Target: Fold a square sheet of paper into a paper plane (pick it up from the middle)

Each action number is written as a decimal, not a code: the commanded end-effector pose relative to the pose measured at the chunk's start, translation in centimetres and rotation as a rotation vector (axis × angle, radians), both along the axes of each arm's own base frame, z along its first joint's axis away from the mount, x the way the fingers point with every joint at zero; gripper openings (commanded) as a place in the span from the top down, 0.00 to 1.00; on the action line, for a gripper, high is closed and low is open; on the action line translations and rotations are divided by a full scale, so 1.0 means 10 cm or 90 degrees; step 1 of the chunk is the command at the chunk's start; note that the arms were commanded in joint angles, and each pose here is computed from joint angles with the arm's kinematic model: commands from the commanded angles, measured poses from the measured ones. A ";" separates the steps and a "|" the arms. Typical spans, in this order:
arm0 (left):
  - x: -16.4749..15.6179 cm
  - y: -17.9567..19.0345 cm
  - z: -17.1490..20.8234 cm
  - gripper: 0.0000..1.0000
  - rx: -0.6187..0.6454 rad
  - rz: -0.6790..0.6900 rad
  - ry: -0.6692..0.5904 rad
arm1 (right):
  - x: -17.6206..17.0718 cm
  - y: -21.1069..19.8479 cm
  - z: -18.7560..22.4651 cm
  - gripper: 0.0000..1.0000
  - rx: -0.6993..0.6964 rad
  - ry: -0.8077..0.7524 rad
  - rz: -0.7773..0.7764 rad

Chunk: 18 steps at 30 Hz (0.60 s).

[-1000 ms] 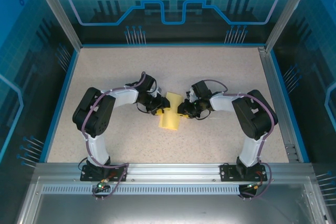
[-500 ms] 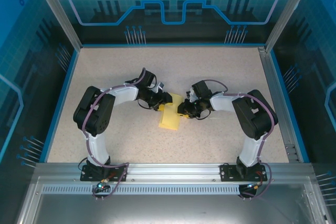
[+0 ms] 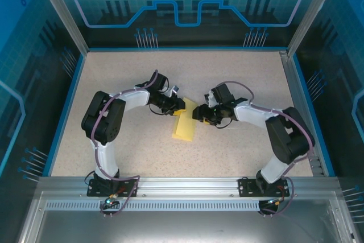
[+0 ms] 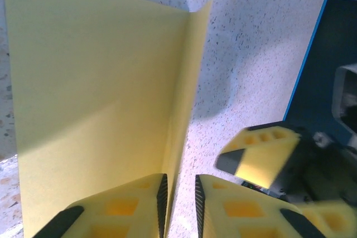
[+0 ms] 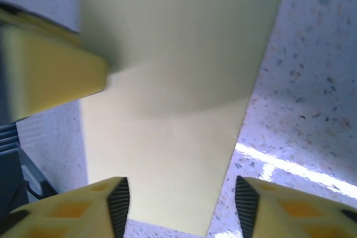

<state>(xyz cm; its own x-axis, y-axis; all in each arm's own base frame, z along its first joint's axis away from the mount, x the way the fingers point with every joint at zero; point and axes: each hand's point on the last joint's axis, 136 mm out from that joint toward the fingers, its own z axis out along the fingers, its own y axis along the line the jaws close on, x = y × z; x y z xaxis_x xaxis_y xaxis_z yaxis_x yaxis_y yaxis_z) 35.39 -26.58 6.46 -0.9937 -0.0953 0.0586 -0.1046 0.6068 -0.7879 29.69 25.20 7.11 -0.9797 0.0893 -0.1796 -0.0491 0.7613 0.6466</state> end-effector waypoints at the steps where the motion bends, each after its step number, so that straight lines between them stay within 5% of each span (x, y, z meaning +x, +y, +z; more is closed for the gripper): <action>1: -0.07 0.00 0.01 0.80 -0.014 -0.012 0.023 | -0.19 0.00 0.10 0.36 -0.085 -0.062 0.052; 7: -0.08 0.02 -0.03 0.92 -0.003 -0.004 0.026 | -0.35 -0.02 0.34 0.30 -0.165 -0.156 0.052; 18: -0.15 0.06 -0.02 0.97 0.003 0.005 0.029 | -0.17 -0.14 0.54 0.27 -0.199 -0.049 -0.113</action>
<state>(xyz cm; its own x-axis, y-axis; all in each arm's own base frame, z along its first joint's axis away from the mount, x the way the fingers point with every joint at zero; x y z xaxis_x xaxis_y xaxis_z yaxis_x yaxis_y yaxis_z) 34.47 -26.27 5.56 -0.9914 -0.0968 0.0883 -0.1293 0.6128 -0.7796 27.07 24.76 11.15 -0.9423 0.0978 -0.3203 -0.0461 0.9094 0.4133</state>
